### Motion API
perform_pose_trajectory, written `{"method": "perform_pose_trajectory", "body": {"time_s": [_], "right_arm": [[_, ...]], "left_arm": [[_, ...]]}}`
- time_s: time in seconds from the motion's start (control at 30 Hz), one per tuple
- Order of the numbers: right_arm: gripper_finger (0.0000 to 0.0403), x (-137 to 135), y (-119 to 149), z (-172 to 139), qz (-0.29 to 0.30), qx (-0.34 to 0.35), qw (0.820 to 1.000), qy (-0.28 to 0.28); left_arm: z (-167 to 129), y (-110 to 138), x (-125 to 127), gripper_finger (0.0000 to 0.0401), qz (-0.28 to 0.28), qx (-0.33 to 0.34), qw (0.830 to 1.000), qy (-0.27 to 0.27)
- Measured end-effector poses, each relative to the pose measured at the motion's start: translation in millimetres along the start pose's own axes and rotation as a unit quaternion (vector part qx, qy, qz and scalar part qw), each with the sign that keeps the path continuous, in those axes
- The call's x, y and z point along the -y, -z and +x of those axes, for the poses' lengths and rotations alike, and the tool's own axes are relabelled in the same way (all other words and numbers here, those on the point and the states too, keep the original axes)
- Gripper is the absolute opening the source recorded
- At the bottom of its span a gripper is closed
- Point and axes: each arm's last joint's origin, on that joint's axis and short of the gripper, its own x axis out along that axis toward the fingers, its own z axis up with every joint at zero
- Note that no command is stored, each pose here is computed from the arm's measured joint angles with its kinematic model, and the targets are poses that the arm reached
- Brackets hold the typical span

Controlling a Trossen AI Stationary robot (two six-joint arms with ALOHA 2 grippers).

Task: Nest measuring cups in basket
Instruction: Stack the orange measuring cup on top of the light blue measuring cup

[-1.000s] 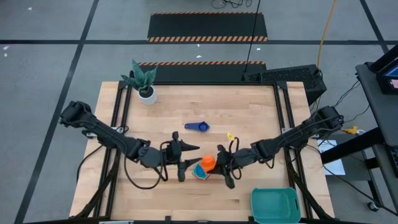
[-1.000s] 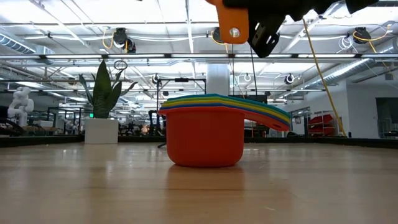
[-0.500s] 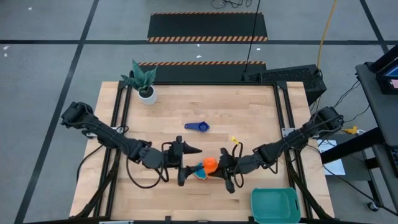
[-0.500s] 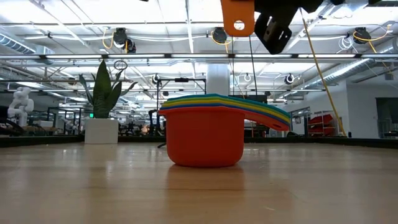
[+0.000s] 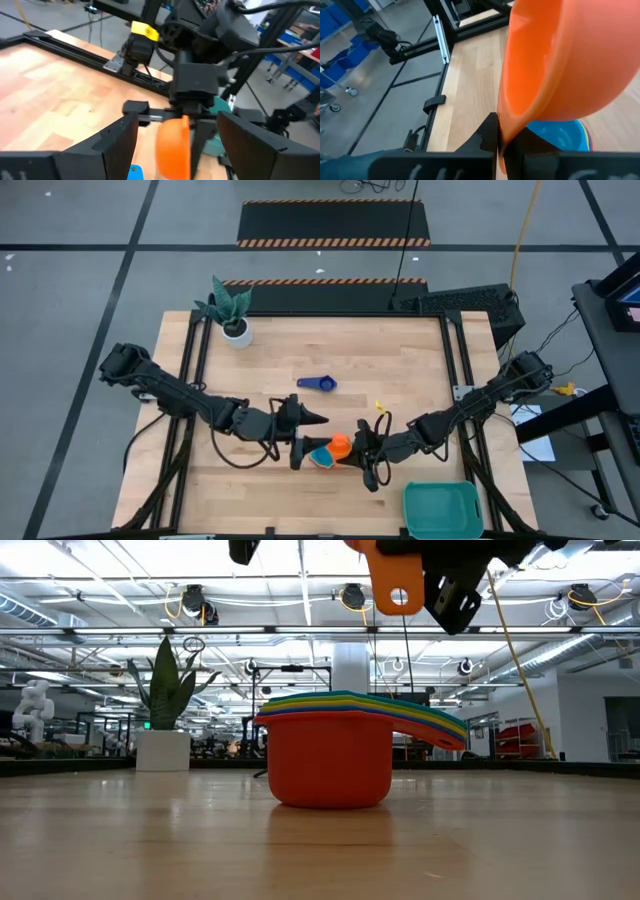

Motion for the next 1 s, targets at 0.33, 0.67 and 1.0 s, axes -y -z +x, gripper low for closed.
{"method": "perform_pose_trajectory", "body": {"time_s": [0.33, 0.67, 1.0], "right_arm": [[0.0, -10, 6, -3, -0.006, -0.001, 1.0, -0.003], [0.0, -13, 10, -5, -0.01, 0.0, 1.0, 0.011], [0.0, -6, 9, -3, -0.012, -0.008, 1.0, 0.027]], "left_arm": [[3, 2, -8, 0.0269, 0.006, -0.025, 1.0, -0.006], [6, -1, -15, 0.0276, 0.0, -0.035, 0.999, 0.006], [6, -1, -15, 0.0296, 0.005, -0.035, 0.999, 0.007]]}}
